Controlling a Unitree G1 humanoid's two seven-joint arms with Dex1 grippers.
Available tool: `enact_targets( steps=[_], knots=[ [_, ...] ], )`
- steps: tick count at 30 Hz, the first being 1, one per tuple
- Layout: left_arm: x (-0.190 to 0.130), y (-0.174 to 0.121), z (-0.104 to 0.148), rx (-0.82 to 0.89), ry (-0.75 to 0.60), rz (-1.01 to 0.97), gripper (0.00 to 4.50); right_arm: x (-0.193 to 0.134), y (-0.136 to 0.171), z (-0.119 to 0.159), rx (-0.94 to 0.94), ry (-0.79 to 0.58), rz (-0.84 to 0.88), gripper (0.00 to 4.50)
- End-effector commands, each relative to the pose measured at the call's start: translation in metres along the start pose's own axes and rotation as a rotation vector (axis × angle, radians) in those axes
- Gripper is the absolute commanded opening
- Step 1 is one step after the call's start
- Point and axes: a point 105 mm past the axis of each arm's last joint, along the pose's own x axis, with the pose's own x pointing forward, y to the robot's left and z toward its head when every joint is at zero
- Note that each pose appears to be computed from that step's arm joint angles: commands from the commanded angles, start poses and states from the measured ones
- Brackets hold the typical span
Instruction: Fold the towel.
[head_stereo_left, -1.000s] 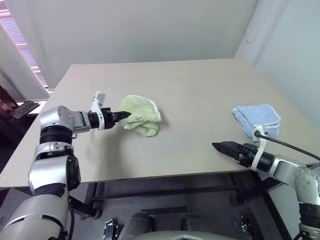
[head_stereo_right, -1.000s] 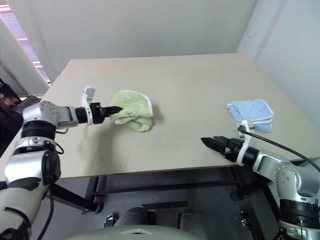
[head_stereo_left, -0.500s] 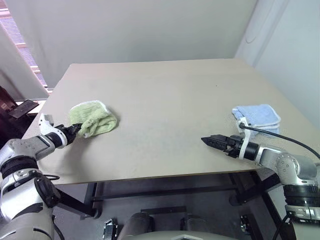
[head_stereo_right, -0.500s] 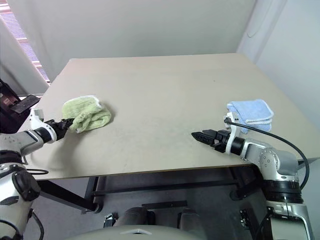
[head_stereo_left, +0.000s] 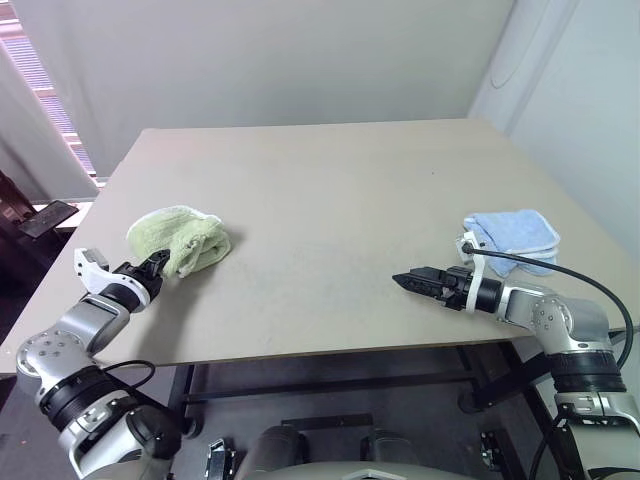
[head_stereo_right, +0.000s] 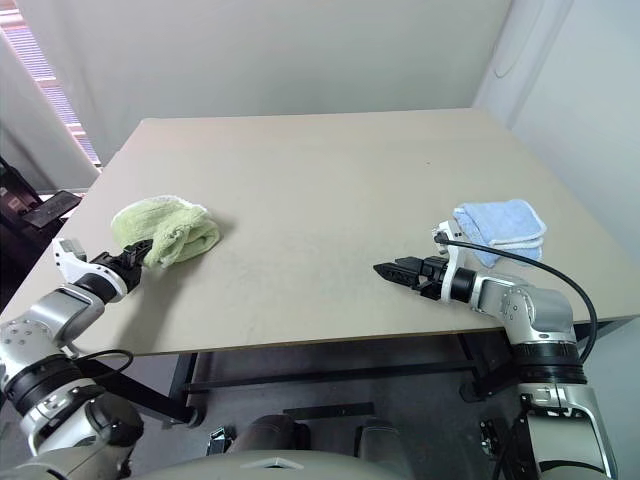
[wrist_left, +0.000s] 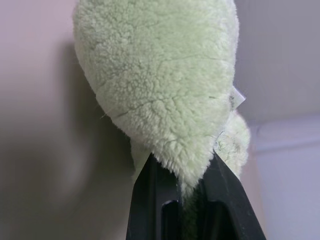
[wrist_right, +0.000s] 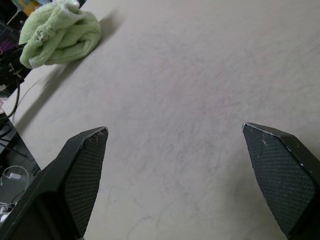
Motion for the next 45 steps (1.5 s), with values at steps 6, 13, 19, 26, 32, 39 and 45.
enact_targets(
  steps=[6, 13, 19, 26, 32, 39, 45],
  knots=[
    [-0.005, -0.002, -0.016, -0.052, -0.045, 0.061, 0.02, 0.004, 0.007, 0.007, -0.045, -0.035, 0.023, 4.50],
    [-0.007, -0.006, -0.019, -0.089, -0.084, 0.053, 0.67, 0.004, 0.005, 0.005, -0.048, -0.038, 0.009, 4.50],
    [-0.012, -0.019, -0.020, -0.061, -0.070, -0.013, 2.76, 0.004, 0.006, 0.004, -0.056, -0.040, 0.009, 4.50],
    [-0.027, -0.005, -0.020, 0.066, -0.050, -0.006, 3.81, -0.001, 0.010, 0.011, -0.084, -0.055, 0.017, 4.50],
    [-0.050, -0.017, -0.015, 0.290, -0.036, -0.133, 3.81, -0.010, 0.011, 0.018, -0.117, -0.068, 0.008, 4.50],
    [-0.059, -0.084, -0.011, 0.757, -0.010, -0.486, 3.81, -0.024, 0.023, 0.054, -0.308, -0.235, -0.037, 4.50],
    [-0.040, -0.127, -0.052, 1.122, 0.159, -0.789, 3.81, -0.033, 0.030, 0.069, -0.476, -0.291, -0.084, 4.50]
  ],
)
